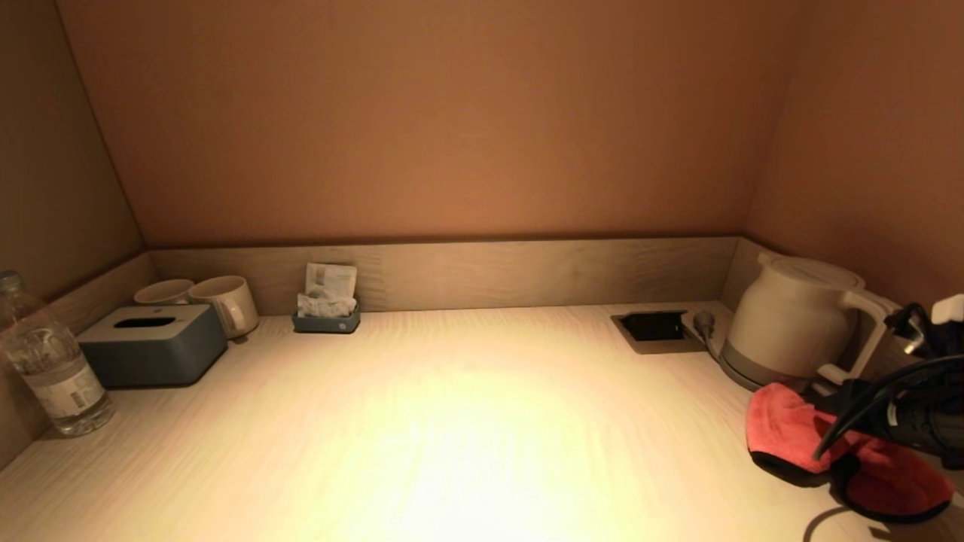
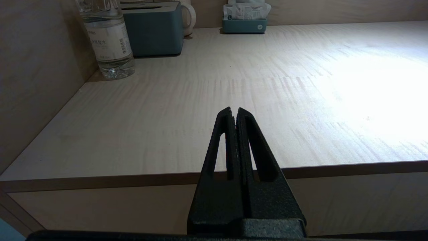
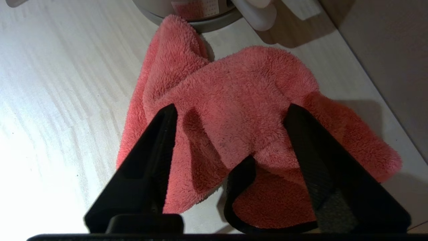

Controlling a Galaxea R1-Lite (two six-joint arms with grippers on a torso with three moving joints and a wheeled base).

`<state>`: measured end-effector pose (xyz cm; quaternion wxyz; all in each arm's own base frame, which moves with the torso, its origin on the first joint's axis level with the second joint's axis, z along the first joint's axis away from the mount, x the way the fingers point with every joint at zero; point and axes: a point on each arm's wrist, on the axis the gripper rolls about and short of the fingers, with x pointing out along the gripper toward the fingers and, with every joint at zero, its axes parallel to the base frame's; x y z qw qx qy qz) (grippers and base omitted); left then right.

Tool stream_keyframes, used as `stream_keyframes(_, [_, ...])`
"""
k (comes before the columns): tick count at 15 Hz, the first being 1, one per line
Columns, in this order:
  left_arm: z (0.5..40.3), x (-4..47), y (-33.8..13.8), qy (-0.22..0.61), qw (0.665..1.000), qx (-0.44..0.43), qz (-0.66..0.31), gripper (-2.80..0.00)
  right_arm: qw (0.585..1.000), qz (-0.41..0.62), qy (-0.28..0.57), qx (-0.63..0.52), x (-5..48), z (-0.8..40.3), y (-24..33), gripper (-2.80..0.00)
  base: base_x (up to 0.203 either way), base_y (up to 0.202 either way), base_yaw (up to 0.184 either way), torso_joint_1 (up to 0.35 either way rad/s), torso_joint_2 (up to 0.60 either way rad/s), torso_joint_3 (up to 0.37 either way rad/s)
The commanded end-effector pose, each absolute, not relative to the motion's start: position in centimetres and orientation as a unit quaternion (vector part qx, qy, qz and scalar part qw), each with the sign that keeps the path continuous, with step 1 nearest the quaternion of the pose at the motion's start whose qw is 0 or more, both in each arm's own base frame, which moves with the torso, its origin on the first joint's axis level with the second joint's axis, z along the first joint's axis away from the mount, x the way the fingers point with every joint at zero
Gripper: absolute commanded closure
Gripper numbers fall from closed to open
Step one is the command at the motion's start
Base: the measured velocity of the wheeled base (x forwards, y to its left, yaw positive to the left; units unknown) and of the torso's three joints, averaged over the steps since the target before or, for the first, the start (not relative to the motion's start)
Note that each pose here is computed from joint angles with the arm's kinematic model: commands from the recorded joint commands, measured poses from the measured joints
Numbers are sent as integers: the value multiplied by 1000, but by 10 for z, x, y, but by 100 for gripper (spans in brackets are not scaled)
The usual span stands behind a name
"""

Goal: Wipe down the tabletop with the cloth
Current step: Pick up the tablecloth

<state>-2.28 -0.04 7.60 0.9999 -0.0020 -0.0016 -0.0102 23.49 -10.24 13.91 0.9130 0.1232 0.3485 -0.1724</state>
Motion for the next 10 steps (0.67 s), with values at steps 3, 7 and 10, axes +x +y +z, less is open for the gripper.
stream_keyframes(3, [76, -23, 0, -1, 1000, -2, -10, 0, 910, -170, 358, 126, 238, 133, -103, -280, 0, 0, 0, 0, 0, 0])
stream_keyframes(7, [76, -23, 0, -2, 1000, -2, -10, 0, 901, -169, 377, 131, 244, 122, -106, -280, 0, 0, 0, 0, 0, 0])
stream_keyframes(10, [76, -23, 0, -2, 1000, -2, -11, 0, 895, -168, 391, 134, 246, 113, -107, -280, 0, 0, 0, 0, 0, 0])
